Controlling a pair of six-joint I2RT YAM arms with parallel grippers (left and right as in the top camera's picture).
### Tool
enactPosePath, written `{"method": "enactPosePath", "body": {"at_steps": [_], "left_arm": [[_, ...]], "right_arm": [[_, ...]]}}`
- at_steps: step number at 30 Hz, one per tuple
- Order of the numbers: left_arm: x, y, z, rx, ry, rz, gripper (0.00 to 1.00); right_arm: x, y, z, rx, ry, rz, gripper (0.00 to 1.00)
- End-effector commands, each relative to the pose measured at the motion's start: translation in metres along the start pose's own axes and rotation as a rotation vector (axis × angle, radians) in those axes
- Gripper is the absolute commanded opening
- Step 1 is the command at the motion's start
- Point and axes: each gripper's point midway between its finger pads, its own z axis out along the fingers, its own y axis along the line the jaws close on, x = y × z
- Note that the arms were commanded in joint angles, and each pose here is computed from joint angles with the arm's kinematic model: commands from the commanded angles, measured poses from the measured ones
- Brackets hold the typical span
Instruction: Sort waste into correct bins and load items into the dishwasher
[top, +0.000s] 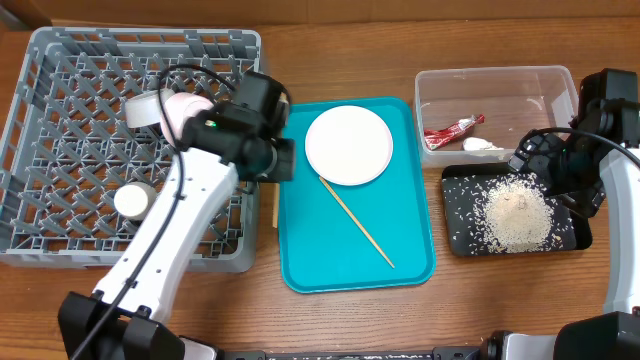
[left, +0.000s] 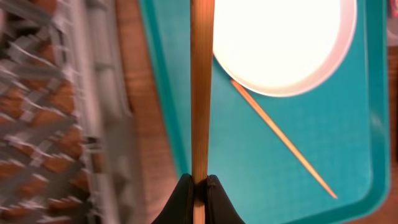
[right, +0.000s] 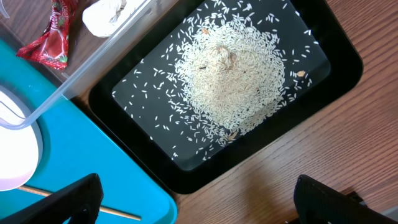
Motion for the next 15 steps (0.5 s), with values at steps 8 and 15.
{"method": "enactPosePath", "body": {"at_steps": [8,15], "left_arm": [[-0.027,0.07,-0.016,-0.125,-0.08,0.098,0.04],[-0.026,0.08,-0.009,-0.154,-0.066,0.086,0.04]], "right_arm": [[-0.004,-0.001,-0.005,-0.001,-0.026,-0.007,1.0],[-0.004,-0.001,-0.005,-0.002,-0.026,-0.007,1.0]]}}
